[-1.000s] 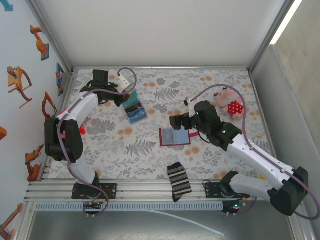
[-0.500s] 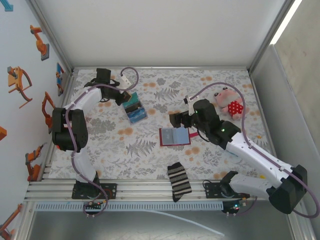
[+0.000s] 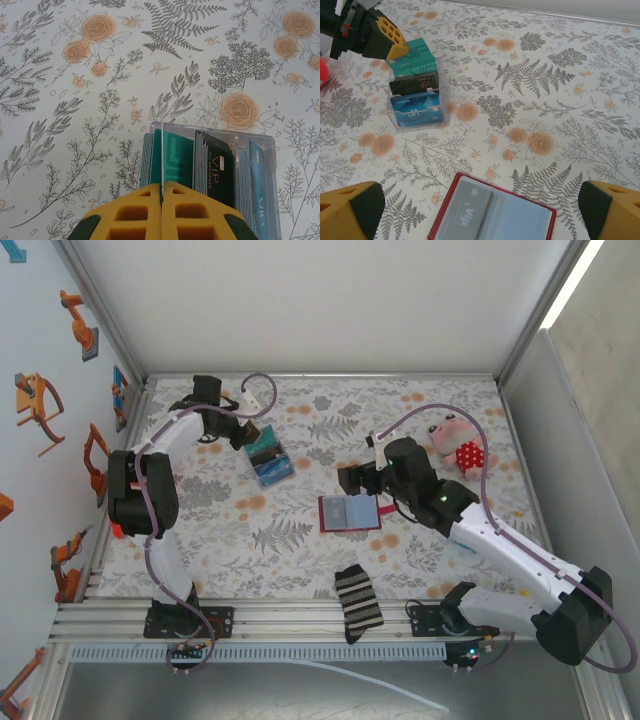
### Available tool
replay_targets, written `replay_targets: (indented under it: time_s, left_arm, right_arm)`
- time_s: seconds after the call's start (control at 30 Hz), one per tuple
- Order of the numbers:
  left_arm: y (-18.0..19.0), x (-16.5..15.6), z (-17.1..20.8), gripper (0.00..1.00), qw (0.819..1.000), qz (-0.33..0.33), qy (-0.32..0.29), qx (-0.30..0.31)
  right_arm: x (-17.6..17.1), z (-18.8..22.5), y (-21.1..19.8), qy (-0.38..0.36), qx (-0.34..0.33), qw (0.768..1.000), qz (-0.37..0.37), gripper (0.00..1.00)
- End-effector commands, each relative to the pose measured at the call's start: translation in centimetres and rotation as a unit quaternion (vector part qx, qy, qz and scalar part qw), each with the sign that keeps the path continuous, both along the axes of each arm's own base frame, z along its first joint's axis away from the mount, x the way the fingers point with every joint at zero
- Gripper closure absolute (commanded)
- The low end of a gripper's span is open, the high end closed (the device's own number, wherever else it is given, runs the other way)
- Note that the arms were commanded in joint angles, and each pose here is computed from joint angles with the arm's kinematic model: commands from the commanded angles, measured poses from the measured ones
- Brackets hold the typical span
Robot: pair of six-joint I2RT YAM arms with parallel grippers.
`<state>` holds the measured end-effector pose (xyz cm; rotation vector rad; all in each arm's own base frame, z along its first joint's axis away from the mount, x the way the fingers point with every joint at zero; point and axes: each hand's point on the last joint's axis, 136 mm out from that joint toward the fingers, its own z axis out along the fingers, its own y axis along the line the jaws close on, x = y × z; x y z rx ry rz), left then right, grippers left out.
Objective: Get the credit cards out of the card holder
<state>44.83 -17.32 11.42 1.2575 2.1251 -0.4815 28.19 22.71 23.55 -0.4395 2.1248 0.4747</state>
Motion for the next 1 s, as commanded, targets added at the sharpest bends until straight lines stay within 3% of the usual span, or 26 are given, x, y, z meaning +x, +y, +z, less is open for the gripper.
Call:
replay_targets:
  time_s: [0.0, 0.17, 0.53, 0.73, 0.93, 0.97]
  left_arm:
    - [-0.2, -0.1, -0.2, 0.90, 1.000, -0.016, 0.009, -0.007]
    - [-0.3, -0.2, -0.2, 0.78, 1.000, -0.018, 0.011, -0.008]
    - [-0.4, -0.2, 1.8, 0.69, 1.000, -0.011, -0.004, -0.017]
    - [-0.2, -0.8, 4.9, 0.45, 0.998, 0.019, -0.038, -0.044]
    - [-0.1, -3.1, 7.7, 0.04, 0.991, 0.069, -0.061, -0.094]
    - [-0.1, -3.6, 8.0, 0.03, 0.989, 0.079, -0.064, -0.105]
  right_arm:
    - [0.2, 1.2, 0.2, -0.005, 0.009, 1.000, -0.005, 0.01]
    - [0.2, 1.1, 0.2, -0.005, 0.009, 1.000, -0.004, 0.01]
    - [0.1, 0.7, 0.2, 0.001, 0.005, 1.000, -0.003, 0.05]
    - [0.3, -0.5, 0.2, 0.024, -0.011, 1.000, -0.010, 0.15]
    - [0.5, -3.6, 0.1, 0.081, -0.056, 0.995, -0.024, 0.23]
    - [0.5, -4.4, 0.1, 0.094, -0.066, 0.993, -0.026, 0.23]
